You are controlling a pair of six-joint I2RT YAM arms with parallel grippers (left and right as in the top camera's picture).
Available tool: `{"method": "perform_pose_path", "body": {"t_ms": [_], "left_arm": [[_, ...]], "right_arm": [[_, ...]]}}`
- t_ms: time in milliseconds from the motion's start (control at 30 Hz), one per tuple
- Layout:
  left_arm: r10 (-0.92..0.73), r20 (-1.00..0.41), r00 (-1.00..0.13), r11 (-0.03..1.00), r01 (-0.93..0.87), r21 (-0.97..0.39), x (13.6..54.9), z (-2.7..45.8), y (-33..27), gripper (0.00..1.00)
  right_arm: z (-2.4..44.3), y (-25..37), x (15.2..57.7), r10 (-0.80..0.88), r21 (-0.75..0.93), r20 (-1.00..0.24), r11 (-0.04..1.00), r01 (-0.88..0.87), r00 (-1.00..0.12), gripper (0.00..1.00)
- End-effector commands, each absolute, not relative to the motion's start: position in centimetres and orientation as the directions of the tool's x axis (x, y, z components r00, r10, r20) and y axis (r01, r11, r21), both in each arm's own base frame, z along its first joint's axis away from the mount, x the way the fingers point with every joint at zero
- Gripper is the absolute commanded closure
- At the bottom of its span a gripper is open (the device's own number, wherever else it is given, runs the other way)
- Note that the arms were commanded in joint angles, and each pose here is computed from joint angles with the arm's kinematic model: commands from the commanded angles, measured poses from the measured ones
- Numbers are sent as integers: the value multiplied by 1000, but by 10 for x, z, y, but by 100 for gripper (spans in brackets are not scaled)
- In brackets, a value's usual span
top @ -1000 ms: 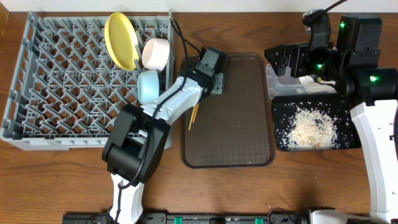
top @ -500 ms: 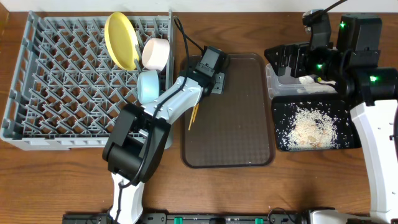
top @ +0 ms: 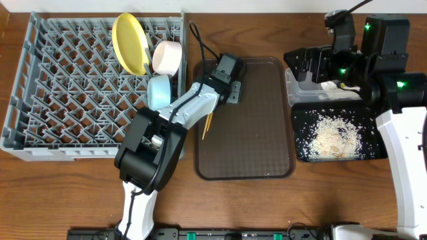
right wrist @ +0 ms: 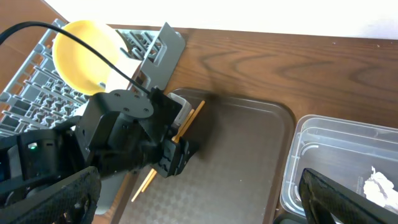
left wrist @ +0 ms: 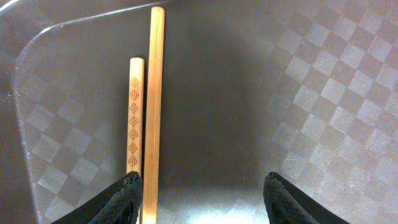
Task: Sort waste into correct bins and load items into the dishwasher
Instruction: 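Move the left gripper over the chopsticks on the brown tray and descend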
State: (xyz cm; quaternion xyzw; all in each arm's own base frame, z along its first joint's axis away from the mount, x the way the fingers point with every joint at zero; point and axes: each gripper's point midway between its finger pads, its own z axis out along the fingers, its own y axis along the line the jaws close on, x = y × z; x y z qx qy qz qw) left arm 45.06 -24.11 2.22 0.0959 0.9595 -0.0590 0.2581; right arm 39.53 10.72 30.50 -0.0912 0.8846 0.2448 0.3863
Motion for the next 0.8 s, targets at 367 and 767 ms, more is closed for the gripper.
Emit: {"method": "perform_pose_path", "body": {"t_ms": [367,767], "left_arm": [[98,-452,-887,985,152,-85,446,-2,-236,38],[-111,-163,-980,978,-78,-195,392,-10,-237,63]], "right_arm": [[309,105,397,34,362,-734,865,-349,-678,1],[309,105,397,34,362,-734,865,-349,-678,1]]}}
